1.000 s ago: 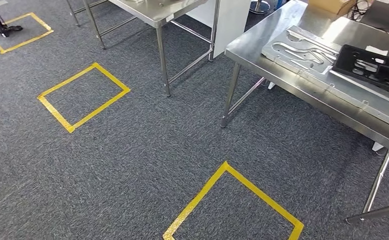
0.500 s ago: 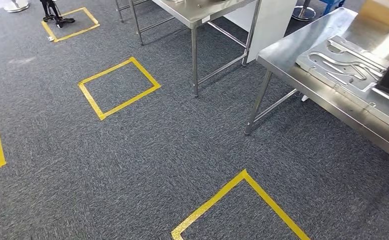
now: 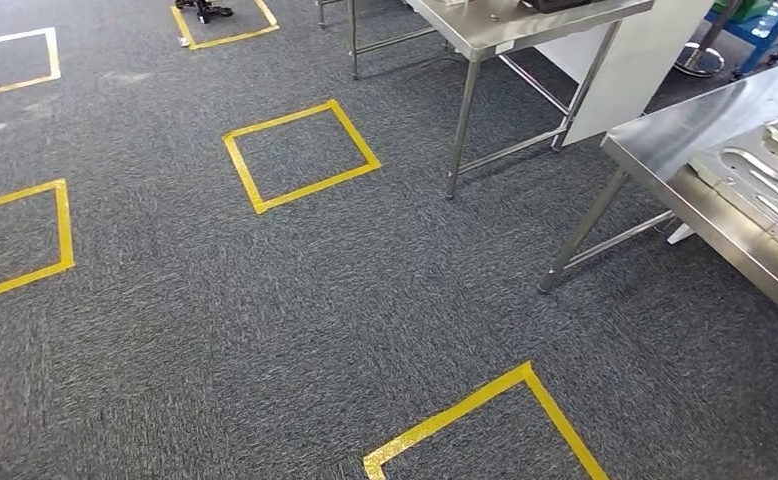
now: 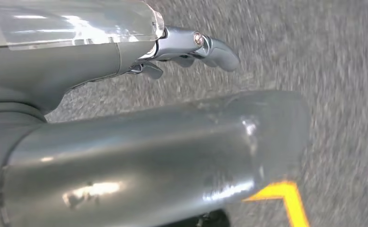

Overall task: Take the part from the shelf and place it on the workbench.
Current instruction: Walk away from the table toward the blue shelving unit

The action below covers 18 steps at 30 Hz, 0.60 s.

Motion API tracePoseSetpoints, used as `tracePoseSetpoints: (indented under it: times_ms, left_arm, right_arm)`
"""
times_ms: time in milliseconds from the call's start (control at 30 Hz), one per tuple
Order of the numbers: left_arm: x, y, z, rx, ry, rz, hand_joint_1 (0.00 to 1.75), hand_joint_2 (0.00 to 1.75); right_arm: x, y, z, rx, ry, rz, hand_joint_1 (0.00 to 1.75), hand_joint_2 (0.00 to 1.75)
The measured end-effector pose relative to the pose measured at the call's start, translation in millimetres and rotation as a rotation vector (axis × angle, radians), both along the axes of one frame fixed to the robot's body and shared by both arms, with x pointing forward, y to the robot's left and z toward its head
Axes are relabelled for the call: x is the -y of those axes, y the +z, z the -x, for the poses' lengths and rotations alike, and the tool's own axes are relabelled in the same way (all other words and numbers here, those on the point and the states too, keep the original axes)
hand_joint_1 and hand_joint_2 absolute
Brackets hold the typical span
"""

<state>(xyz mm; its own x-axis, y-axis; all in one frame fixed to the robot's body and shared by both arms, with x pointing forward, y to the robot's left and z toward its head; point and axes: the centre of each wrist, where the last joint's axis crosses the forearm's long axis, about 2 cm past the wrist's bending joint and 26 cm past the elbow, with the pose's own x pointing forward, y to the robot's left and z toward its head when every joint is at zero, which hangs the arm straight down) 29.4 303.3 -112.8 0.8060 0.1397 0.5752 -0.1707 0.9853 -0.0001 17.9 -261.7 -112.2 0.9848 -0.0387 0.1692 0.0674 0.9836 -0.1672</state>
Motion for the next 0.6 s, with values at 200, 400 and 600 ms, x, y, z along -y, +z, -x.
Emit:
tracePoseSetpoints:
  times_ms: [200, 400, 600]
  left_arm:
    - [15, -0.2, 0.7, -0.001, -0.024, 0.002, 0.0, 0.0]
    - [20, -0.3, 3.0, -0.012, -0.066, -0.006, 0.0, 0.0]
    - [22, -0.2, 2.9, -0.01, -0.095, -0.006, 0.0, 0.0]
  right_arm:
    - [8, -1, 6, -0.007, -0.013, 0.001, 0.0, 0.0]
    - [12, -1, 8, -0.01, -0.023, -0.002, 0.0, 0.0]
    - [13, -1, 11, -0.012, -0.026, 0.001, 0.0, 0.0]
